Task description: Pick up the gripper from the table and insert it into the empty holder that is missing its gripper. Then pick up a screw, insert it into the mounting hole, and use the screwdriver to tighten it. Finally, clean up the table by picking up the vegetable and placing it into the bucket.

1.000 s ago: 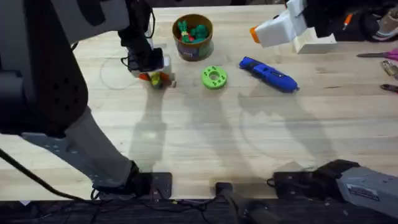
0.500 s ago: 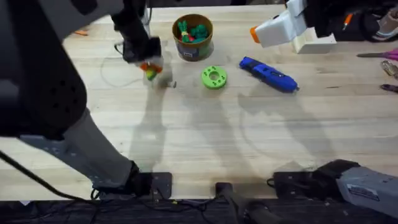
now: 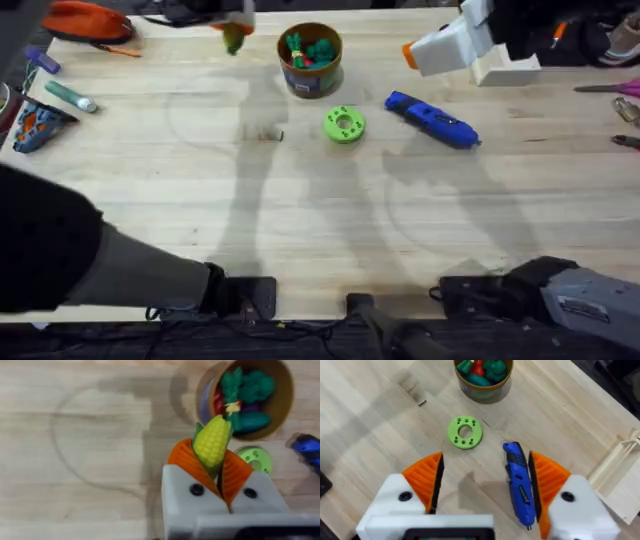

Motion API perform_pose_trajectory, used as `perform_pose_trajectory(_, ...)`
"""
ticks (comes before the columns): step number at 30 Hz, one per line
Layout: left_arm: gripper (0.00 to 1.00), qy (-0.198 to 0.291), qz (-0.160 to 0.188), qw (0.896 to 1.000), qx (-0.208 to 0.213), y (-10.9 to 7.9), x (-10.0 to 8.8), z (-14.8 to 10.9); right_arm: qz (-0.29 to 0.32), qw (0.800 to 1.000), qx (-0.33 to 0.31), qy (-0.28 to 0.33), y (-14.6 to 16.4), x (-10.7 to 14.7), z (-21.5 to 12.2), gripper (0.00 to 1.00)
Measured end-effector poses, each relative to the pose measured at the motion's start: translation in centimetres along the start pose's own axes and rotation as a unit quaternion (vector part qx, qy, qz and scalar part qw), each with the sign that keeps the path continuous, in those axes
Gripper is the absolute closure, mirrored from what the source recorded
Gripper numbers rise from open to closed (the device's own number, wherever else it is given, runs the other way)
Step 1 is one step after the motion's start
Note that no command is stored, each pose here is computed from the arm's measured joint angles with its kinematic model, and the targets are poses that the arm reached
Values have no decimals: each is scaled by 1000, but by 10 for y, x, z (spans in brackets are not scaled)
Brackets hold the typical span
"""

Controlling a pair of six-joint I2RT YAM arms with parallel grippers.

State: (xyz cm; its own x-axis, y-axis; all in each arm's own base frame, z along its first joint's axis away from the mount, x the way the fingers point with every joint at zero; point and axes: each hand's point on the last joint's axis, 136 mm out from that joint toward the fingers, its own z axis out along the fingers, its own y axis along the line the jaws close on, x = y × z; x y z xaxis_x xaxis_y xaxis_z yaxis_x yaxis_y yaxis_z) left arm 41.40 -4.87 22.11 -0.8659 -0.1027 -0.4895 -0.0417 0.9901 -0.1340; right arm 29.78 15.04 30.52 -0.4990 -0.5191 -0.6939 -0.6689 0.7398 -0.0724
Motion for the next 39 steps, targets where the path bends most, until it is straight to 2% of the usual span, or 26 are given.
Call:
perform_pose_trajectory(5, 971, -36, 37, 998, 37, -43, -18, 20, 0, 1000, 0, 0, 0, 0, 0, 110)
perform_pose_trajectory(6, 971, -55, 58, 995, 58, -68, -26, 31, 0, 1000, 0, 0, 0, 0, 0, 111)
perform_pose_trajectory(12, 971, -58, 80, 992, 76, -98, -27, 61, 0, 1000, 0, 0, 0, 0, 0, 110)
perform_pose_trajectory(13, 971, -45, 86, 992, 78, -105, -21, 82, 0, 1000, 0, 0, 0, 0, 0, 109)
perform_pose_trajectory(19, 971, -11, 89, 993, 72, -106, -6, 117, 0, 1000, 0, 0, 0, 0, 0, 110)
perform_pose_trajectory(25, 971, -8, 89, 993, 73, -107, -4, 122, 0, 1000, 0, 0, 0, 0, 0, 110)
perform_pose_trajectory(26, 939, -8, 91, 993, 73, -106, -4, 122, 0, 1000, 0, 0, 0, 0, 0, 110)
perform_pose_trajectory(31, 162, -8, 93, 993, 73, -107, -4, 122, 0, 1000, 0, 0, 0, 0, 0, 109)
perform_pose_trajectory(32, 51, -8, 91, 993, 74, -107, -4, 122, 0, 1000, 0, 0, 0, 0, 0, 109)
perform_pose_trajectory(36, 14, -17, 92, 993, 76, -108, -8, 112, 0, 1000, 0, 0, 0, 0, 0, 110)
perform_pose_trajectory(39, 15, -41, 95, 991, 82, -110, -18, 88, 0, 1000, 0, 0, 0, 0, 0, 109)
